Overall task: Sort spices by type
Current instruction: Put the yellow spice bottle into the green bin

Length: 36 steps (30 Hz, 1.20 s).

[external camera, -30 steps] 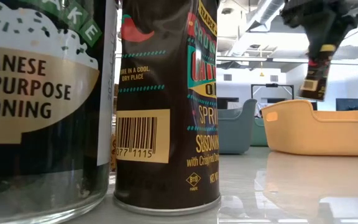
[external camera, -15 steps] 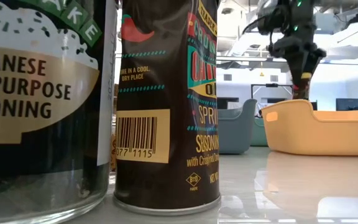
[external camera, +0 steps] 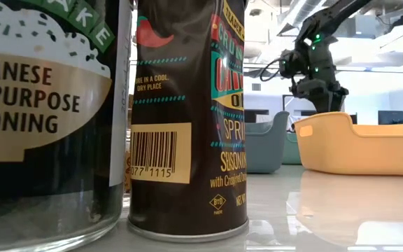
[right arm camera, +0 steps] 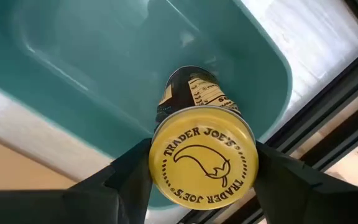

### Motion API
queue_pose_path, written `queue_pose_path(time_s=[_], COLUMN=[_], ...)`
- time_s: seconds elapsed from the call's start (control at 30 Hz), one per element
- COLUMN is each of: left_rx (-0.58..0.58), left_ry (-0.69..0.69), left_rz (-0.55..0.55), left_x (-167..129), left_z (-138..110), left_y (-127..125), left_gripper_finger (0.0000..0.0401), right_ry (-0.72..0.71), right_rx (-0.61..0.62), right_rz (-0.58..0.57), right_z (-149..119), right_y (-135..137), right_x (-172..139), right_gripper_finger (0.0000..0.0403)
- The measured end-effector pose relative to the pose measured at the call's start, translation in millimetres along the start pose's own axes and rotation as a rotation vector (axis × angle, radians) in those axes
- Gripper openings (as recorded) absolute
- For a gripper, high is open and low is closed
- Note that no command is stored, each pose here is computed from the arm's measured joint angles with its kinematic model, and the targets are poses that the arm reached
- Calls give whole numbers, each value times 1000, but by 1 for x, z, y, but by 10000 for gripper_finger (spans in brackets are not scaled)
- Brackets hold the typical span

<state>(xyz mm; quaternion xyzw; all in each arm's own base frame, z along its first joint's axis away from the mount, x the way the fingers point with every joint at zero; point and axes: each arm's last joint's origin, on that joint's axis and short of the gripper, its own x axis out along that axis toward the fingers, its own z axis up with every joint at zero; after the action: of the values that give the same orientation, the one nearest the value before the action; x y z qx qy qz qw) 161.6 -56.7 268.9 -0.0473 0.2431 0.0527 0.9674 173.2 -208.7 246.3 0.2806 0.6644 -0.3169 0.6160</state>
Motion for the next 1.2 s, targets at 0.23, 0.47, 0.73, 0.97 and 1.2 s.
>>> queue_pose_path(time_s=[0.23, 0.47, 0.73, 0.97, 1.2], left_rx=[-9, -9, -17, -14, -13], left_ry=[0, 0, 1, 6, 7], left_rz=[0, 0, 0, 4, 6], left_x=[0, 0, 0, 0, 0], left_z=[0, 0, 0, -1, -1], left_y=[0, 0, 0, 0, 0], left_gripper_finger=[357, 357, 357, 357, 357], right_ry=[-58, -42, -42, -51, -65], right_rx=[-5, -14, -12, -8, -8], right_rz=[0, 0, -1, -1, -3], right_z=[6, 9, 11, 11, 13], right_y=[-4, -6, -5, -6, -6], right_x=[0, 11, 14, 14, 14], right_gripper_finger=[260, 260, 260, 260, 263])
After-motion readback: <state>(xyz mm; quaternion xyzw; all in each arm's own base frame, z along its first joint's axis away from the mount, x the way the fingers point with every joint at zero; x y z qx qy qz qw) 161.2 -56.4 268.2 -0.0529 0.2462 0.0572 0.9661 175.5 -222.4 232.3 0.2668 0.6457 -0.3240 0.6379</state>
